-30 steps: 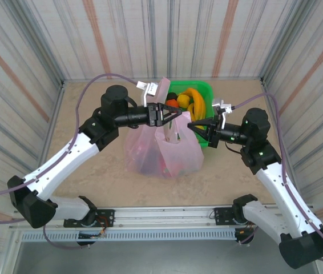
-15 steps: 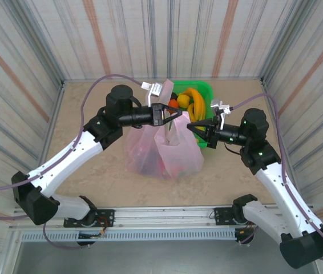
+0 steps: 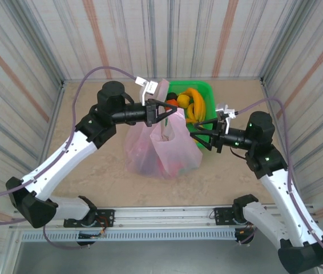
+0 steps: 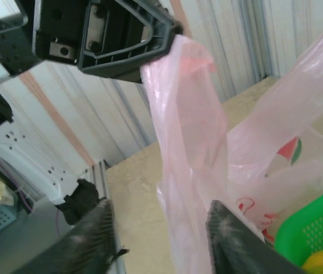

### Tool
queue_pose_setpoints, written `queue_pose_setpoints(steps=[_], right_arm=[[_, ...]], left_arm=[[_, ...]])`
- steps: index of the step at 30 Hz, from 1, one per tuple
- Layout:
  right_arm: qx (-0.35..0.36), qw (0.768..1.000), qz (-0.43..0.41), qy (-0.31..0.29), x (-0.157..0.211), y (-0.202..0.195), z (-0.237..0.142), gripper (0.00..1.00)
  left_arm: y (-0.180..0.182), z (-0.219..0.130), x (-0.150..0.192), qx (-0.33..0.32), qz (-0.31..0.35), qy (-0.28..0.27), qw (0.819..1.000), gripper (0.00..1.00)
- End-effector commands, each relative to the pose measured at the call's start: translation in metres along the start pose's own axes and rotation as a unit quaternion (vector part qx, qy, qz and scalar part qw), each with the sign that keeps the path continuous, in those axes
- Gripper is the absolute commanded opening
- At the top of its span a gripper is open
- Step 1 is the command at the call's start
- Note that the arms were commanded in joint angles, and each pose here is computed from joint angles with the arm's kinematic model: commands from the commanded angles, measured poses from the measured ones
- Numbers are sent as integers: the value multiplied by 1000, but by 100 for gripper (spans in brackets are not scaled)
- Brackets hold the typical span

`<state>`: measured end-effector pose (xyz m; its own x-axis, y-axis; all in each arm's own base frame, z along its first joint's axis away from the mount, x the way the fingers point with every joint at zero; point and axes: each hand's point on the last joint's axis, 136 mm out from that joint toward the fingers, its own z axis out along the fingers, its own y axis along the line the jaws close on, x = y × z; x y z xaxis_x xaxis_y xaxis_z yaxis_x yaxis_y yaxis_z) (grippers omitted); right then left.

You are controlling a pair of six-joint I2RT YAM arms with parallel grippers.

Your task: Place the fake fruits into the plastic bag and tie a complex knot

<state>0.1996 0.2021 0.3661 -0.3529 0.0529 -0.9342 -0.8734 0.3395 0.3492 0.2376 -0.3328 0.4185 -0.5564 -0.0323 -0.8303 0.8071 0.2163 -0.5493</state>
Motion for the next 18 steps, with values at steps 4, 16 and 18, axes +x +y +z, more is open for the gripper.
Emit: queue_pose_setpoints(steps=[4, 16, 18], right_arm=[[-84, 995, -46, -25, -39, 20, 7, 90], [-219, 970, -103, 9, -51, 36, 73, 99], [-247, 964, -100, 21, -47, 42, 79, 92]], left_arm=[[-46, -25, -20, 83, 133, -22, 987, 0], [-72, -40, -20, 158, 199, -11, 967, 0], [-74, -41, -21, 161, 207, -12, 965, 0]])
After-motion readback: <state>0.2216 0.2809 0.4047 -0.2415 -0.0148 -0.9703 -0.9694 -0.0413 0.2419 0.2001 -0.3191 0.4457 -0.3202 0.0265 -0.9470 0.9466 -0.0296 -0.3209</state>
